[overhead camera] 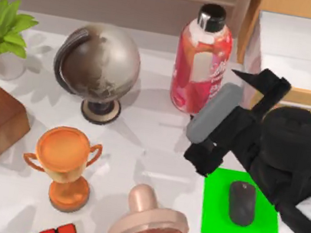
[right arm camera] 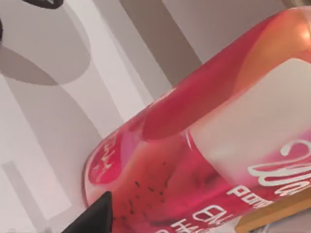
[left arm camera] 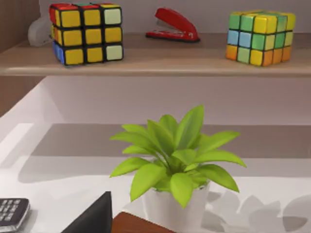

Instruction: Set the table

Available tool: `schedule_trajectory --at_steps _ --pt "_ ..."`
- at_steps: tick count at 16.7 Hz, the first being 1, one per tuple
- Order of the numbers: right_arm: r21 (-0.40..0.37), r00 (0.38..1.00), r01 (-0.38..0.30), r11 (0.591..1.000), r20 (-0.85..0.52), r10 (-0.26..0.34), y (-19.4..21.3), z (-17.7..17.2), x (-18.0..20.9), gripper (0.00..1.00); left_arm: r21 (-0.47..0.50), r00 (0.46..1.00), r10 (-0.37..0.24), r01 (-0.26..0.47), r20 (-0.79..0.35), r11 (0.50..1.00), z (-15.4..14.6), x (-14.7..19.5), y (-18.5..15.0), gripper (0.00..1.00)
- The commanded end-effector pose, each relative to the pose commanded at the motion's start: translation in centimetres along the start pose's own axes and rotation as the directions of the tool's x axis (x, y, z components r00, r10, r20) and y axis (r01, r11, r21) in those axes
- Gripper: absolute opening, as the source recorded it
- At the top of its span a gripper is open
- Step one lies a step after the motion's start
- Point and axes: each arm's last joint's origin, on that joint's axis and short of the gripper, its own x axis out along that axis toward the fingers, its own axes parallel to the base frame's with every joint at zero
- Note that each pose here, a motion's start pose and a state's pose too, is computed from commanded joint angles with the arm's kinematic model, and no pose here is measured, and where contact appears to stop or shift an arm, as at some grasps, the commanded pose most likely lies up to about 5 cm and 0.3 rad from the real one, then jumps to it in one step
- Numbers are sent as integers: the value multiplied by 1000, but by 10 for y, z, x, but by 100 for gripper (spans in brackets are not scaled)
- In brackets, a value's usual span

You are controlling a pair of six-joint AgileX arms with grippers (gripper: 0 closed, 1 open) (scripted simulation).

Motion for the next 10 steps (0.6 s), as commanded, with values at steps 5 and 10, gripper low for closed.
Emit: schedule_trajectory --at_steps 5,10 --pt "-324 971 230 918 7 -241 -5 -46 -22 100 0 1000 0 0 0 1000 0 0 0 100" --pt "-560 908 294 775 -88 -408 -10 -91 -48 100 0 1000 0 0 0 1000 0 0 0 100"
